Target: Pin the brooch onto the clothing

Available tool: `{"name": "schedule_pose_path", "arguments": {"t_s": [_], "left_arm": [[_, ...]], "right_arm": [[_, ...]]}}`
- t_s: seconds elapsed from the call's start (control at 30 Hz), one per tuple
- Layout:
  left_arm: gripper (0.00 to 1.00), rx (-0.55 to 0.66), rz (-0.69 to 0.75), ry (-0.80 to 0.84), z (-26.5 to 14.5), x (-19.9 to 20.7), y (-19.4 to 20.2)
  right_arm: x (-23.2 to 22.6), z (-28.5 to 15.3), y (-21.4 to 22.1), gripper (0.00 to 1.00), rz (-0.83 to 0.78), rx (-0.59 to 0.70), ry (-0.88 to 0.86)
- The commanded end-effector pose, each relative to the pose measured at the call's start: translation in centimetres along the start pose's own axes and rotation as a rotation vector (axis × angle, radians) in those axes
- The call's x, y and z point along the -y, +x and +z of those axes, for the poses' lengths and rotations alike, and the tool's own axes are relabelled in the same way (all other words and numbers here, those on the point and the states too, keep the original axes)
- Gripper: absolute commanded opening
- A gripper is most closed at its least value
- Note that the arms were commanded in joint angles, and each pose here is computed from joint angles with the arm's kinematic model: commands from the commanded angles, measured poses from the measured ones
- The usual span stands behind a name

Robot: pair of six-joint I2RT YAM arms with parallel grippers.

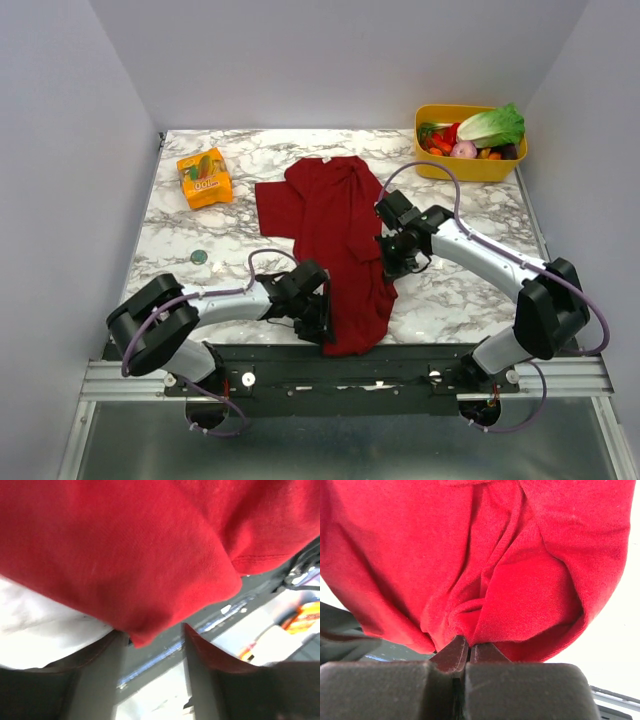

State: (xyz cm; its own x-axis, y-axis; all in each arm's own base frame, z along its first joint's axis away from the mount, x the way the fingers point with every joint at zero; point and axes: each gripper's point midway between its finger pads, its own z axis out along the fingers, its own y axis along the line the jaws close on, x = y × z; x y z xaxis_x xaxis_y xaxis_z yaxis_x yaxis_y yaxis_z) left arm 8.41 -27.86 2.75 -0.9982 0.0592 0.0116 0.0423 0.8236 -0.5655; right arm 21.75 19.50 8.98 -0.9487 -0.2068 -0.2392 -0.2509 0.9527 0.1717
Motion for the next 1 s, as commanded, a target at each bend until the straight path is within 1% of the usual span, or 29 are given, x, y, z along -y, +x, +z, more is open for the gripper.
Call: {"name": "schedule_pose_path", "arguments": {"t_s": [0.0,0.03,0.07,0.13,0.17,0.23,0.27,0.3,0.33,0.37,0.43,0.47,0.53,0.57,0.6,0.63,0.67,0.7,0.73,0.77,0.83,0.87,0.9,0.93,0.97], "left_arm": [[0.26,0.036,0.004,-0.138,2.2,-3.7,-0.4],[0.18,0.042,0.013,-0.145,2.1,-3.7,-0.6],[0.0,0.054,0.029,-0.14,1.9,-3.2,-1.0],[0.0,0.096,0.069,-0.186,0.8,-3.4,-1.8],[0.0,0.129,0.089,-0.184,-0.1,-2.5,-2.7],[0.0,0.193,0.143,-0.249,-2.5,-2.8,-3.8],[0.0,0.244,0.143,-0.243,-4.1,-1.8,-5.4],[0.0,0.265,0.151,-0.252,-5.8,-1.7,-5.6],[0.0,0.302,0.154,-0.253,-7.1,-1.4,-6.6],[0.0,0.343,0.191,-0.235,-8.8,-0.4,-7.8],[0.0,0.438,0.183,-0.209,-12.8,0.1,-9.9],[0.0,0.525,0.231,-0.195,-15.6,1.6,-11.7],[0.0,0.651,0.237,-0.184,-20.4,2.6,-13.8],[0.0,0.766,0.259,-0.154,-24.5,5.1,-15.4],[0.0,0.802,0.293,-0.167,-26.4,5.9,-16.0],[0.0,0.851,0.307,-0.16,-28.5,7.0,-16.7],[0.0,0.955,0.339,-0.107,-32.8,10.0,-17.2],[0.0,0.984,0.363,-0.106,-34.2,11.1,-17.7],[0.0,1.027,0.377,-0.079,-36.1,12.4,-17.8],[0.0,1.11,0.402,-0.019,-39.7,14.7,-17.5],[0.0,1.177,0.435,0.001,-42.6,16.3,-17.4],[0.0,1.248,0.457,0.043,-45.8,17.7,-16.5],[0.0,1.263,0.464,0.038,-46.7,17.9,-16.2],[0.0,1.3,0.475,0.03,-48.1,18.1,-15.9],[0.0,1.35,0.485,0.055,-50.2,18.7,-15.0]], "right_arm": [[0.0,-1.7,-1.2,0.01,-0.026,0.062,0.01],[0.0,-1.8,-1.1,0.01,-0.026,0.064,0.012],[0.1,-1.9,-1.2,0.01,-0.026,0.068,0.014],[0.1,-2.4,-1.3,0.01,-0.023,0.085,0.014],[0.0,-2.7,-1.5,0.01,-0.023,0.096,0.012],[-0.1,-3.8,-2.2,0.01,-0.023,0.135,0.006],[-0.1,-4.4,-2.5,0.0,-0.022,0.151,0.001],[-0.2,-5.0,-2.9,0.0,-0.021,0.172,-0.001],[0.2,-5.9,-3.4,0.0,-0.02,0.212,0.014],[0.0,-7.3,-4.4,0.0,-0.026,0.258,0.008],[0.2,-9.4,-5.7,0.0,-0.037,0.339,0.023],[-0.2,-11.8,-7.0,0.01,-0.073,0.422,0.002],[-0.1,-15.1,-8.7,0.0,-0.084,0.548,0.017],[0.0,-17.4,-9.3,0.0,-0.107,0.622,0.016],[-0.2,-20.3,-10.4,0.01,-0.114,0.712,0.01],[-0.3,-22.3,-11.1,0.0,-0.116,0.781,0.006],[-0.3,-24.4,-11.4,0.0,-0.129,0.843,0.003],[-0.5,-27.2,-11.3,0.0,-0.134,0.921,-0.022],[-1.1,-30.4,-11.7,0.0,-0.139,1.018,-0.062],[-1.3,-32.5,-11.6,0.01,-0.153,1.077,-0.079],[-2.2,-37.4,-10.4,0.01,-0.199,1.212,-0.168],[-2.5,-38.6,-9.8,0.0,-0.229,1.245,-0.193],[-3.2,-39.8,-9.0,0.0,-0.285,1.273,-0.231],[-3.3,-41.3,-8.0,0.01,-0.312,1.313,-0.253],[-4.0,-42.6,-7.1,0.01,-0.361,1.339,-0.297]]}}
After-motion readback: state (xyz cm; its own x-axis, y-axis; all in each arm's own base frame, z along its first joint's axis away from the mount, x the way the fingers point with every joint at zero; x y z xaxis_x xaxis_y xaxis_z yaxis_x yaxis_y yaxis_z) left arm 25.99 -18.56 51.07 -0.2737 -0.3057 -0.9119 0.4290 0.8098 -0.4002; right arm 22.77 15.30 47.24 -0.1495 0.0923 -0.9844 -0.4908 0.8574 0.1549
